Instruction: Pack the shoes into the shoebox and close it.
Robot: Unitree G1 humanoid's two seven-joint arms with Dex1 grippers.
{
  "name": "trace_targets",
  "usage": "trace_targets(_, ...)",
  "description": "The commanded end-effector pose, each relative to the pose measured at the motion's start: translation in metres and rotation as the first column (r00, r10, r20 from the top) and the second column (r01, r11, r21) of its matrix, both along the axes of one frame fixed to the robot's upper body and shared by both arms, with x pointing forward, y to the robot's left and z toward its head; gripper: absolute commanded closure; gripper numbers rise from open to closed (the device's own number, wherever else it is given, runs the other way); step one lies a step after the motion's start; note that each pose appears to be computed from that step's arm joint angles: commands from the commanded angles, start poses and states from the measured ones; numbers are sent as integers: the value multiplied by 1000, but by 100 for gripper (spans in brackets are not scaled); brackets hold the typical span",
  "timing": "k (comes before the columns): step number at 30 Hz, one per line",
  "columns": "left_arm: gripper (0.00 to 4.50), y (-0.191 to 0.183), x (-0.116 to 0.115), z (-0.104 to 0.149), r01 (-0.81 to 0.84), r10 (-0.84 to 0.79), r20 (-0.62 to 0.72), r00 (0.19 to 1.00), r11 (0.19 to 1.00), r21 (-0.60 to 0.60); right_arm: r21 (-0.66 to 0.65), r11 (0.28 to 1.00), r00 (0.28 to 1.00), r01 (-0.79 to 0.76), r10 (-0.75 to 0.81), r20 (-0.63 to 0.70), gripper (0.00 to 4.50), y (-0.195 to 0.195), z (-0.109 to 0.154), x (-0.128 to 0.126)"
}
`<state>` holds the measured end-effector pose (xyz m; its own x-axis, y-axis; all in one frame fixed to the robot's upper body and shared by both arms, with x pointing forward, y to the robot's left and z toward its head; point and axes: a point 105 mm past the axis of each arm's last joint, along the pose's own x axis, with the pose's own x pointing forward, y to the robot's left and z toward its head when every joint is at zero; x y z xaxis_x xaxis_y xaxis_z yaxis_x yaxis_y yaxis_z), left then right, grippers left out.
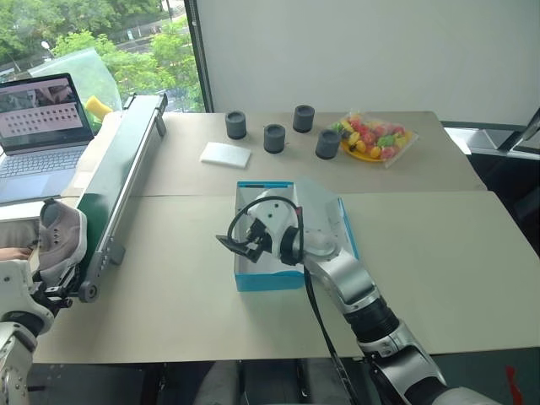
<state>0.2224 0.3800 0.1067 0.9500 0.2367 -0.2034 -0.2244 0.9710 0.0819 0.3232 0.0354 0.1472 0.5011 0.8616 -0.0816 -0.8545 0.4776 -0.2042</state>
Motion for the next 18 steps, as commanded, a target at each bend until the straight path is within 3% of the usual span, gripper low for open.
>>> trace_targets(1,221,2,2,6,-9,8,14,1000,1000,19,40,999,999,-3,1,47,0,1,16,-2)
trace_targets(18,221,0,8,11,-35,34,48,998,999,25,53,998,998,29,-31,46,0,-4,19,5)
